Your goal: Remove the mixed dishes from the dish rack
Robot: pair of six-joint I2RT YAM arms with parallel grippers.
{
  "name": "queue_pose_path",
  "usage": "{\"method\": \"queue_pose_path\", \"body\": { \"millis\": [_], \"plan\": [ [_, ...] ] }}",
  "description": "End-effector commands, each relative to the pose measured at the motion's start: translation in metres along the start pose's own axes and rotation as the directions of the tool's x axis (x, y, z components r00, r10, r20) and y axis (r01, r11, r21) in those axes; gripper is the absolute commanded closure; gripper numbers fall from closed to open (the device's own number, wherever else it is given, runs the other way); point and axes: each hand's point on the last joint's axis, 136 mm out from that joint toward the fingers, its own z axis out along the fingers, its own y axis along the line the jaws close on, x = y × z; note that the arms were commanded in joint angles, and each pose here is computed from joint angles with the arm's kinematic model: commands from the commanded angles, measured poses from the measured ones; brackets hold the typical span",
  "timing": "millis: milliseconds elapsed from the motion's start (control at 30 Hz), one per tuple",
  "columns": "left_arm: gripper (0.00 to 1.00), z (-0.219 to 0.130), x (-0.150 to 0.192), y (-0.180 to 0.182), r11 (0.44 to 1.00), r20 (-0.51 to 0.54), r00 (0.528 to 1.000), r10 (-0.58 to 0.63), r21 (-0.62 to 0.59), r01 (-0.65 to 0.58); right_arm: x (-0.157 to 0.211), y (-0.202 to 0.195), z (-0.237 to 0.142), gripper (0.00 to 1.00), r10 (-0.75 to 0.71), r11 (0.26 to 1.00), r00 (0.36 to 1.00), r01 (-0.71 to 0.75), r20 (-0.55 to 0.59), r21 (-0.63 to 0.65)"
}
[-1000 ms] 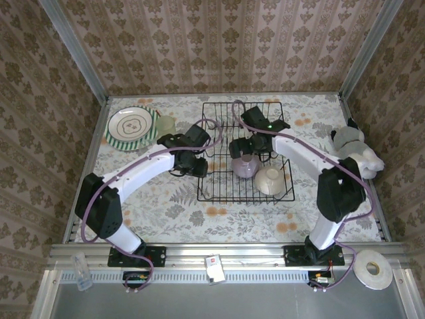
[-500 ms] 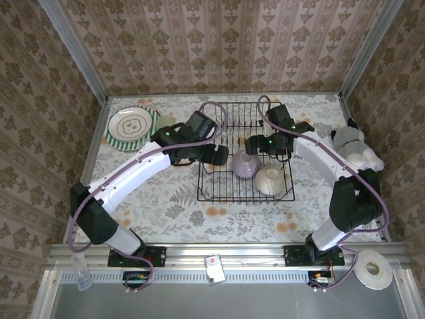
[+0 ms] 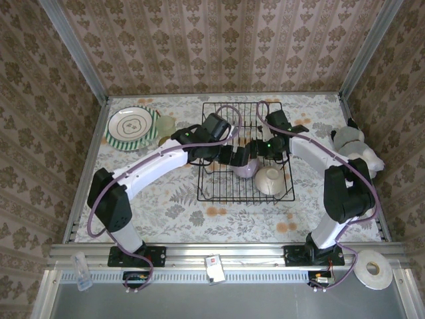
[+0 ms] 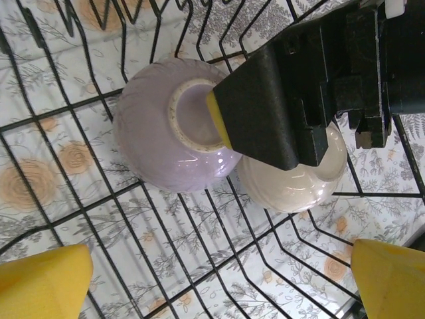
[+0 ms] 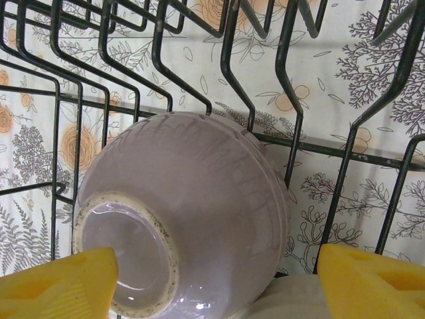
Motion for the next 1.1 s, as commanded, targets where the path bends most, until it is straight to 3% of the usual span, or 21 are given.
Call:
{"method": "queue_pose_path", "body": {
  "millis": [0, 267, 1067],
  "plan": [
    [0.0, 0.011, 0.0, -0.003, 0.996, -0.015, 0.998, -0.061, 0.065, 0.062, 0.004, -0.005, 0.009, 0.21, 0.016, 1.0, 1.0, -0.016, -0.024, -0.008],
    [0.0, 0.032, 0.007, 0.021, 0.982, -0.042, 0.984, -0.172, 0.07, 0.175, 0.014, -0.009, 0.018, 0.25, 0.051, 0.998, 0.998, -0.053, -0.038, -0.044],
    [0.0, 0.079, 0.002, 0.051, 0.946, -0.076, 0.949, -0.305, 0.093, 0.312, 0.037, -0.034, 0.04, 0.6, 0.202, 0.976, 0.974, -0.208, -0.101, -0.057]
  ]
}}
